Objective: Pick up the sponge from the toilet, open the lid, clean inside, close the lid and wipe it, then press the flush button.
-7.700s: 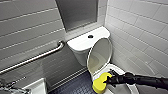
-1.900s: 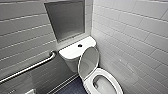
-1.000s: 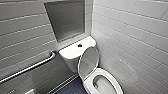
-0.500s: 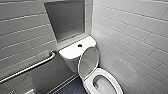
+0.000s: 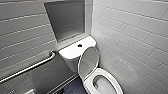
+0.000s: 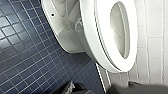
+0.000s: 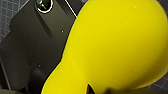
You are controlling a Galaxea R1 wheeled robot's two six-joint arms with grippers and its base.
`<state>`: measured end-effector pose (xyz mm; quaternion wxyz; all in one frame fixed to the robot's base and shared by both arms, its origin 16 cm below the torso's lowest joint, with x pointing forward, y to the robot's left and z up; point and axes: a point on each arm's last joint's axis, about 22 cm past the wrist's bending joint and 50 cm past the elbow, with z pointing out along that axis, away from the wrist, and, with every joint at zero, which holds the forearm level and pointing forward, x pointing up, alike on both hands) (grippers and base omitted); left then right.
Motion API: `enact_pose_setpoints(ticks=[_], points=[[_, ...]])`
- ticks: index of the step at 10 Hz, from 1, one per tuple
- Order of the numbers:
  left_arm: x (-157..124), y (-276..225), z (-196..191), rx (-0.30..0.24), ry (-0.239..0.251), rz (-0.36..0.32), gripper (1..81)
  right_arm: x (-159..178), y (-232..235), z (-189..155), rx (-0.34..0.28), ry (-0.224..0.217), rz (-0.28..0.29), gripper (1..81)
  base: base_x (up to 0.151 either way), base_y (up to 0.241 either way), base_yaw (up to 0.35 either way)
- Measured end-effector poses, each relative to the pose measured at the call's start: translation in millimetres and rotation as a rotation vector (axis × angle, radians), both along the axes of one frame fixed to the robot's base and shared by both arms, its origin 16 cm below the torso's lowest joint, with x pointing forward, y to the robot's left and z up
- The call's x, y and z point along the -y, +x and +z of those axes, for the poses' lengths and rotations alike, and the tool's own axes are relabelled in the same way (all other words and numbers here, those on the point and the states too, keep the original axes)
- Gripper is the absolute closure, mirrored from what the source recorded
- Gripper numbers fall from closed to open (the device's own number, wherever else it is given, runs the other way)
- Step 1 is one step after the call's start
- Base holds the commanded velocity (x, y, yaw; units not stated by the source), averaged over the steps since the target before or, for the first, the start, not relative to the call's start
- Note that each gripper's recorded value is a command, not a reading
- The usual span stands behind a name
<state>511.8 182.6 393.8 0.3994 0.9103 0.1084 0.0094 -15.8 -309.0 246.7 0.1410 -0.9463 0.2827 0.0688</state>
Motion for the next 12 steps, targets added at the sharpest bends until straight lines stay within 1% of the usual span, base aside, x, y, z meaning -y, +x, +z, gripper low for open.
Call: enact_pose_setpoints(ticks=[1, 2, 3, 4, 5, 6, 7, 8, 9, 11, 12], points=[[-4, 15, 4, 0.002, 0.001, 0.02, 1.0, -5, -6, -3, -0.028, -0.037, -0.024, 81.1, 0.0, 0.0, 0.0], [-6, 32, 9, 0.009, 0.001, 0.038, 1.0, -13, -8, -5, -0.036, -0.052, -0.019, 81.1, 0.0, 0.0, 0.0], [-7, 54, 15, 0.023, 0.0, 0.058, 1.0, -24, -12, -6, -0.044, -0.059, -0.002, 81.1, 0.0, 0.0, 0.0], [-4, 78, 21, 0.031, -0.004, 0.079, 1.0, -38, -15, -7, -0.044, -0.047, 0.038, 81.1, 0.0, 0.0, 0.0], [-4, 100, 26, 0.034, -0.005, 0.093, 1.0, -46, -20, -6, -0.056, -0.037, 0.065, 81.1, 0.0, 0.0, 0.0], [-7, 120, 29, 0.036, 0.002, 0.112, 1.0, -47, -30, -5, -0.093, -0.042, 0.103, 81.1, 0.0, 0.0, 0.0], [-11, 136, 32, 0.036, 0.005, 0.136, 1.0, -42, -34, -5, -0.112, -0.06, 0.112, 81.1, 0.0, 0.0, 0.0], [-15, 145, 32, 0.024, 0.006, 0.16, 1.0, -36, -31, -7, -0.114, -0.074, 0.112, 81.1, 0.0, 0.0, 0.0], [-19, 158, 35, 0.017, 0.006, 0.187, 1.0, -33, -26, -7, -0.111, -0.07, 0.108, 81.1, 0.0, 0.0, 0.0], [-31, 197, 49, 0.042, 0.007, 0.252, 1.0, -45, -18, -2, -0.101, -0.028, 0.101, 81.1, 0.0, 0.0, 0.0], [-32, 210, 55, 0.053, 0.006, 0.27, 1.0, -55, -18, 1, -0.096, 0.001, 0.113, 81.1, 0.0, 0.0, 0.0]])
